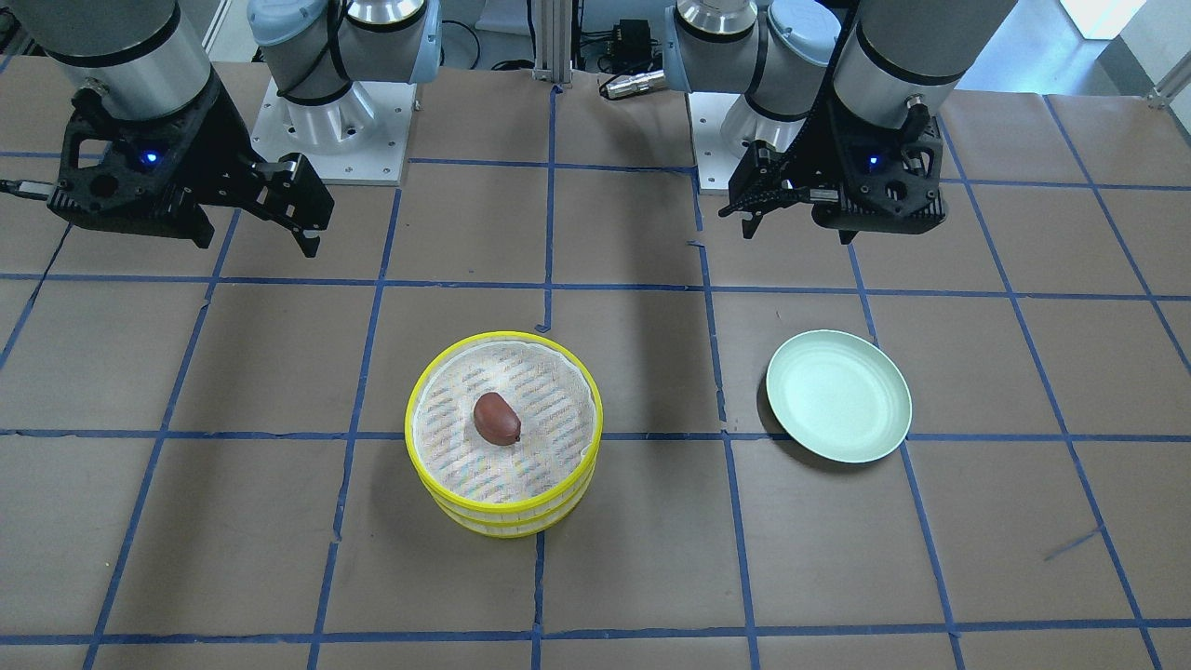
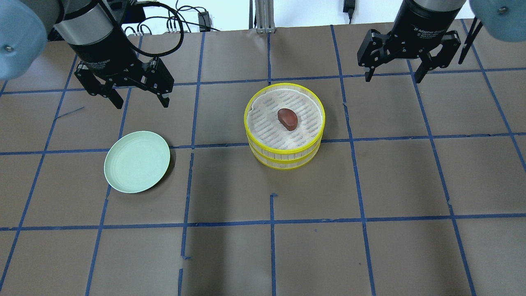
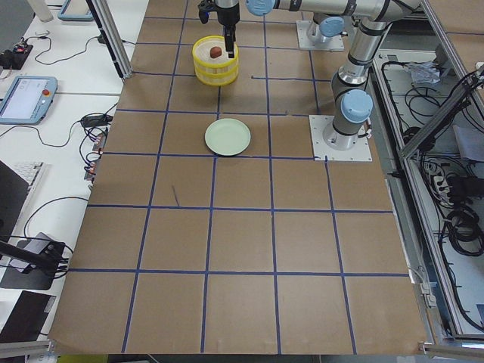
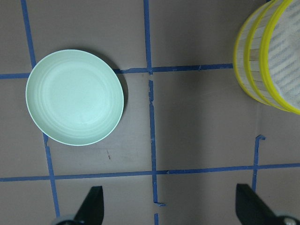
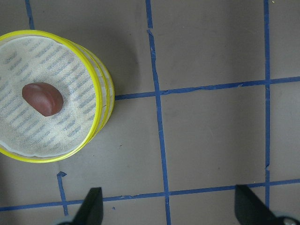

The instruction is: Place buns in different layers of steamer

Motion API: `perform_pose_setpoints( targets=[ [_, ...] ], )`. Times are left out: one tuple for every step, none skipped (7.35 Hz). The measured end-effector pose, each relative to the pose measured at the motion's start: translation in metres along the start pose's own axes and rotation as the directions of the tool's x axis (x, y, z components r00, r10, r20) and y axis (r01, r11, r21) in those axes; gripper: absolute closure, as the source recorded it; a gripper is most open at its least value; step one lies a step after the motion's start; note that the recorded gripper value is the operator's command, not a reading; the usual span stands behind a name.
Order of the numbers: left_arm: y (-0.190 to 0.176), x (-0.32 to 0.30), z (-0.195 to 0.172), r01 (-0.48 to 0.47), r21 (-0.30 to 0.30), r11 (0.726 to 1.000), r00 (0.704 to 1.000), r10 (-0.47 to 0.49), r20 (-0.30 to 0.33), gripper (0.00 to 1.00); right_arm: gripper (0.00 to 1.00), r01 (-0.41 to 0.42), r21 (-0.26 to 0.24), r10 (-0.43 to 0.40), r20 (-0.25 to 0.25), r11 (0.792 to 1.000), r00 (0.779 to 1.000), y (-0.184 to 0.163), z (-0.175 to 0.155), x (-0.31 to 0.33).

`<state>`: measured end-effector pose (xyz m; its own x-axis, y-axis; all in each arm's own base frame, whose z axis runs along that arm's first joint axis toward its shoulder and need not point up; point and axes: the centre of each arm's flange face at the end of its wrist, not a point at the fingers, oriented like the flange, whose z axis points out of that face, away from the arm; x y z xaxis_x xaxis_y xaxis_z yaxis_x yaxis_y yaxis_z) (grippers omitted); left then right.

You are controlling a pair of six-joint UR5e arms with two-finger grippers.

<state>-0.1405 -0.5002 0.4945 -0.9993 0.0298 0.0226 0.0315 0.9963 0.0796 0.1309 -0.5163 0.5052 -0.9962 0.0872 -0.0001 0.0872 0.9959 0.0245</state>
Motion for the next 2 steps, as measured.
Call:
perform_pose_setpoints(
  targets=[
    [-0.0021, 0.0007, 0.0013, 0.001, 0.003, 1.000, 1.000, -0.001, -0.003, 0.00, 0.00, 0.001, -0.001, -0.001, -0.001, 1.000, 1.000, 0.0003, 0.0002, -0.0001],
    [-0.0029, 0.0011, 0.0009, 0.001, 0.007, 1.000, 1.000, -0.001, -0.004, 0.00, 0.00, 0.001, 0.000, -0.001, -0.002, 1.000, 1.000, 0.0006, 0.0002, -0.0002]
  ],
)
